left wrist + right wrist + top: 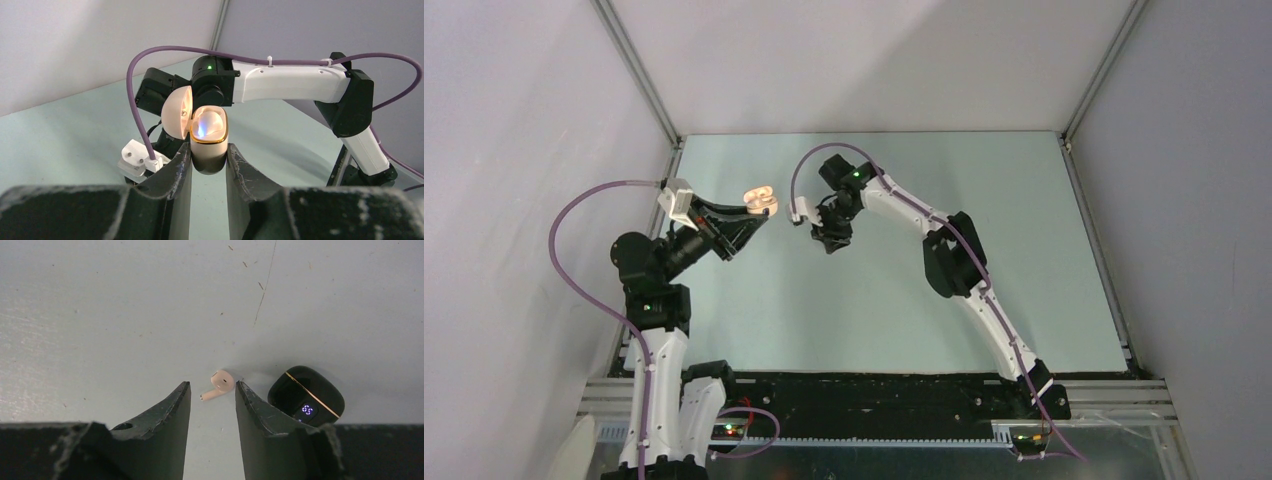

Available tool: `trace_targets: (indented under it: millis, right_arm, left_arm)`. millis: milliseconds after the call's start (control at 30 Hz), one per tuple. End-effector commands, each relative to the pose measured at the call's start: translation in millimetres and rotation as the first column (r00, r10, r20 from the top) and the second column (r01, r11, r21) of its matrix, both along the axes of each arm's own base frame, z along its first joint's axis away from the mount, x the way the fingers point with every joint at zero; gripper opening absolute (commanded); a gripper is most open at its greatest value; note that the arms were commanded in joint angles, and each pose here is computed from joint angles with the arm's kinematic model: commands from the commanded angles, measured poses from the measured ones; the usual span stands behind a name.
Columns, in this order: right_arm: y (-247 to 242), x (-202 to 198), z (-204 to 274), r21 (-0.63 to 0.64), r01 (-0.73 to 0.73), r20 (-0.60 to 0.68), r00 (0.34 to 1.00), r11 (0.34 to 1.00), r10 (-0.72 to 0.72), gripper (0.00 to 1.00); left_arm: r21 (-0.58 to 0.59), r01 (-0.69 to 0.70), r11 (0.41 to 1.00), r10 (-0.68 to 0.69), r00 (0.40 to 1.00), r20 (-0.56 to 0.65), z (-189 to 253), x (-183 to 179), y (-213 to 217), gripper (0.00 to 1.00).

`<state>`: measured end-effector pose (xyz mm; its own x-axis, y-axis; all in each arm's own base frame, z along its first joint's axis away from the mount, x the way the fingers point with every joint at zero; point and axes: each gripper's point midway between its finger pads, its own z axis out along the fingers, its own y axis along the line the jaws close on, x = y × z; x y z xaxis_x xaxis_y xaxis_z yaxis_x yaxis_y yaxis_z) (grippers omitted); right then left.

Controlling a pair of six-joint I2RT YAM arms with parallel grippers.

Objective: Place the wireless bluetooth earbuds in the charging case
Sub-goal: Pick up the right earbud from the center of the board, then insert the right earbud into the right side groove of the charging case.

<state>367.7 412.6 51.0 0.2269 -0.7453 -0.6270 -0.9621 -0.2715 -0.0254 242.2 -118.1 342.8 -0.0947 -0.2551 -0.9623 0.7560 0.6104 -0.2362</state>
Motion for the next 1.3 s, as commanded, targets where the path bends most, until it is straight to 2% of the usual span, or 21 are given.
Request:
trace_targets:
  millis: [0, 1067, 1200, 1267]
  right_arm:
    - [11, 3, 4, 0.029, -0.016, 0.027, 1.0, 0.999, 0.015, 0.42]
    - [9, 10, -20, -0.014, -0.002, 0.036, 0.999, 1.0, 0.002, 0.34]
    - [9, 9, -22, -0.018, -0.005, 0.04, 0.999, 1.0, 0.006, 0.28]
    - [10, 9, -19, -0.014, -0.006, 0.039, 0.999, 1.0, 0.007, 0.18]
  left_arm:
    - [0.013, -0.017, 1.0, 0.016, 0.998, 0.065, 16, -2, 2, 0.0]
    - [0.014, -0.006, 1.0, 0.006, 0.999, 0.045, 9, -1, 2, 0.0]
    - [0.014, -0.009, 1.0, 0.008, 0.999, 0.042, 8, 1, 3, 0.0]
    - [0.014, -0.009, 1.0, 0.008, 0.999, 0.039, 7, 2, 3, 0.0]
